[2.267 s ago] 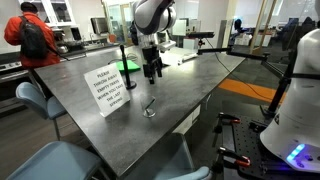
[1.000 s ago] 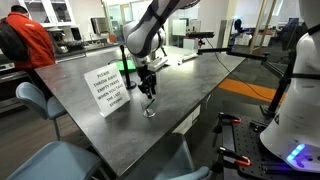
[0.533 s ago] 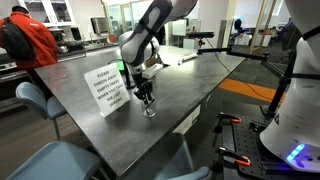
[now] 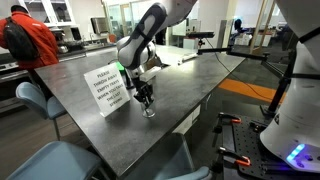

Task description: Take the pen from the glass cup and put it on the table

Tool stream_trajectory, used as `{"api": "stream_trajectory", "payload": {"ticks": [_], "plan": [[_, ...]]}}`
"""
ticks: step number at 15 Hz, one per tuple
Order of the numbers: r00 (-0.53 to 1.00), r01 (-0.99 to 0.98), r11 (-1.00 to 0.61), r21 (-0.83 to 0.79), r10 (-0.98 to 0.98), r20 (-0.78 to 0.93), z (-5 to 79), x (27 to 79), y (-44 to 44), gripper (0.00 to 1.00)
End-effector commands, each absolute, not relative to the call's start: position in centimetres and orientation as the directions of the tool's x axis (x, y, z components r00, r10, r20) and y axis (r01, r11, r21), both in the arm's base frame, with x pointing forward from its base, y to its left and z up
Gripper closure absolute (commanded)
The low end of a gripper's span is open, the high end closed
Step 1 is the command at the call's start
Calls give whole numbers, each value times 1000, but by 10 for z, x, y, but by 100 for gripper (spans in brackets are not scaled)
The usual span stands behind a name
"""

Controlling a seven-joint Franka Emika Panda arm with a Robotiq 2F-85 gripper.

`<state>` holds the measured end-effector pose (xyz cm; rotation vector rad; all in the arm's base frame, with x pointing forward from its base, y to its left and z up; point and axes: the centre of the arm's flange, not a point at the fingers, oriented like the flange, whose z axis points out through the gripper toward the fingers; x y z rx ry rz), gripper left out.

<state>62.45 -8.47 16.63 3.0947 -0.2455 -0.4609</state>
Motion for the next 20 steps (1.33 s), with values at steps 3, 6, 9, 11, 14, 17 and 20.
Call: {"api": "stream_trajectory", "payload": {"ticks": [3, 6, 9, 11, 14, 17, 20], "plan": [[912, -218, -975, 26, -214, -349, 163, 631, -86, 82], [905, -225, -974, 24, -218, -365, 161, 629, -89, 96], [905, -220, -975, -8, -201, -374, 170, 625, -90, 97], [911, -216, -976, -32, -190, -365, 179, 622, -90, 97], [927, -188, -980, -62, -156, -341, 206, 618, -88, 97], [934, -150, -987, -62, -121, -338, 243, 611, -87, 97], [932, -124, -991, -46, -101, -348, 274, 595, -76, 97]]}}
